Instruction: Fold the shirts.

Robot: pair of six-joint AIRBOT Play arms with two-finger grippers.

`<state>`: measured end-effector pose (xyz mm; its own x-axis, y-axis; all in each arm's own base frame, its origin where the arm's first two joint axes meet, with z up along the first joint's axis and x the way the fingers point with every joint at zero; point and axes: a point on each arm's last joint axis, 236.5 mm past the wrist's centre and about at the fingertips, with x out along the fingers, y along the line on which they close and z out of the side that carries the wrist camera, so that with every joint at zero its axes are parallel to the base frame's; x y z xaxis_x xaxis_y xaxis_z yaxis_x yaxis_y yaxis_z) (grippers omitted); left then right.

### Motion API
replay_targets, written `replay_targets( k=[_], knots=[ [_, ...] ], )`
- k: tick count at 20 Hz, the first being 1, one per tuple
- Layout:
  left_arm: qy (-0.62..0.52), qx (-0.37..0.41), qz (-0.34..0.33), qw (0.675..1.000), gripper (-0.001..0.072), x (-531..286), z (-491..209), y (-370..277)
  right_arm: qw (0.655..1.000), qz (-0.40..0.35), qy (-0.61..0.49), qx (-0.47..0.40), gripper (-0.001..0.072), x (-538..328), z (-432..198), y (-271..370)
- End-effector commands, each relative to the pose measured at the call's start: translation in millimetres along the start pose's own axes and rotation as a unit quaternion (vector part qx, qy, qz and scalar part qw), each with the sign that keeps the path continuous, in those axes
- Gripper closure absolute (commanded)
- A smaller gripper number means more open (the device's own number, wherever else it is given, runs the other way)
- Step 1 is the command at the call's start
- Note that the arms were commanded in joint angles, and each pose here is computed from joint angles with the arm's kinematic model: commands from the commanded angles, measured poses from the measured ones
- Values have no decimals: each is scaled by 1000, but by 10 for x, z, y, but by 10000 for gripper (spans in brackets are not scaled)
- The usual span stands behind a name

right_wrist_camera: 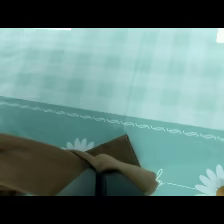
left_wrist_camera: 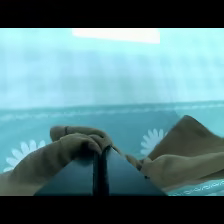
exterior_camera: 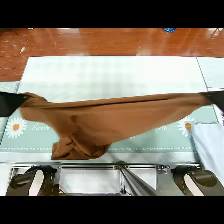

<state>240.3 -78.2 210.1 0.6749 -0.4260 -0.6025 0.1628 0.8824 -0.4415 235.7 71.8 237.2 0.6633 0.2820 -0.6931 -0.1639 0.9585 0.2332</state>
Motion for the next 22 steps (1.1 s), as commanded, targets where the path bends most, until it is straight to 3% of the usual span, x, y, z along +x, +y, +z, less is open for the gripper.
replay_targets(
  k=[1,4,9,14,15,16,17,18,22],
  knots=[
    [45,-50,-15,998,689,675,-89,383,999,-33,30,18,682,797,22,-338],
    [53,-57,-34,996,689,1342,188,568,997,-47,46,29,682,1571,228,-578],
    [83,-67,-31,994,690,2503,759,956,988,-11,97,122,680,2621,512,-937],
    [90,-67,-46,993,688,3209,1120,1092,978,33,62,198,680,3241,1022,-1175],
    [95,-65,-48,992,640,3302,1097,1088,974,45,57,215,680,3342,1059,-1189],
    [101,-65,-49,992,438,3367,1057,1084,970,54,56,231,674,3423,1067,-1201],
    [111,-67,-50,990,207,3402,994,1080,965,61,56,248,531,3491,1051,-1234],
    [124,-65,-52,989,196,3389,933,1088,963,64,60,256,328,3535,1019,-1244],
    [239,-68,2,969,197,2827,603,1636,958,61,102,260,301,3216,841,-1518]
  ],
)
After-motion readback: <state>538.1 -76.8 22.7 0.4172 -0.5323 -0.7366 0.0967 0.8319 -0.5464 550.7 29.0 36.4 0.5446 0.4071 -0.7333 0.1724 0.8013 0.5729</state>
